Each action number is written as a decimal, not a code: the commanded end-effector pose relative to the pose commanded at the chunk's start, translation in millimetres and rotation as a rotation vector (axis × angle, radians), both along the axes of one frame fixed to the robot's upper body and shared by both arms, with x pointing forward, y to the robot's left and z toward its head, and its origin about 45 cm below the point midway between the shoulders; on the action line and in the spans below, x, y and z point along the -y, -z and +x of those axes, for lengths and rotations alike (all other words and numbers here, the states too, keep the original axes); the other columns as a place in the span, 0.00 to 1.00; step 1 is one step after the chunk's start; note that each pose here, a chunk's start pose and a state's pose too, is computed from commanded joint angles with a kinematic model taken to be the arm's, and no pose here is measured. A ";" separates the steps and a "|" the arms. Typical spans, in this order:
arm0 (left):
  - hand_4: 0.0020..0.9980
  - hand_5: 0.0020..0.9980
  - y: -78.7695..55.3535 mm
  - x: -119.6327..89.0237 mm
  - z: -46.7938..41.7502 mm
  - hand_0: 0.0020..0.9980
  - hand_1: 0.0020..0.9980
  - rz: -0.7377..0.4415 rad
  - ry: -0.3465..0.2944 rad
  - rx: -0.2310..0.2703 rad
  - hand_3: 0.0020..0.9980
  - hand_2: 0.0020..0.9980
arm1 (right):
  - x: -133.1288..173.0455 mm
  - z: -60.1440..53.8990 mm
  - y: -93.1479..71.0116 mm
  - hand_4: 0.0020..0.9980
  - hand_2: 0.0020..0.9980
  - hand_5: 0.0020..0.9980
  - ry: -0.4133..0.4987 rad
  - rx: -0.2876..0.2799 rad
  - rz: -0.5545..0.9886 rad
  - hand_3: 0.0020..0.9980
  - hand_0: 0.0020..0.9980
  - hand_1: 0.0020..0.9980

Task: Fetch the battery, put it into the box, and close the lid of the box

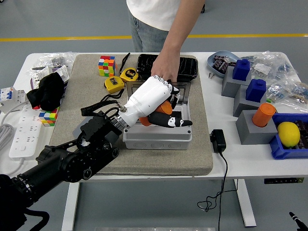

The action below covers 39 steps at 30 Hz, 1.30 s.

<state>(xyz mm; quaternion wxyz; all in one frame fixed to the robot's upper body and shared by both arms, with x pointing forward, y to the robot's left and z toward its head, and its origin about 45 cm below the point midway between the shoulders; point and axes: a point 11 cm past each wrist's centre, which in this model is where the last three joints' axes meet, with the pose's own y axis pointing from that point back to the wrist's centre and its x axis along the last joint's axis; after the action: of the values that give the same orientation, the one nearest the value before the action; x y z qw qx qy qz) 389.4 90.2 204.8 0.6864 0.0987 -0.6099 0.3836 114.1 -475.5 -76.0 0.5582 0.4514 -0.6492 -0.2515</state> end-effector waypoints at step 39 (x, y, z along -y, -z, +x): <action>1.00 0.81 -38.0 10.6 -6.1 0.86 0.92 -0.081 -0.039 0.074 0.71 0.81 | -1.0 -3.1 1.3 1.00 0.79 1.00 -0.001 -0.008 0.006 0.78 0.86 0.83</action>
<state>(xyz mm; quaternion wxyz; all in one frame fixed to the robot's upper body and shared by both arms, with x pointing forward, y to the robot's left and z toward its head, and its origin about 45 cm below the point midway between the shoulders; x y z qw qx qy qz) 383.3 79.6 242.8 0.6592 0.0684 -0.6168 0.4246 111.0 -474.5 -77.3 0.5596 0.4523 -0.6460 -0.2548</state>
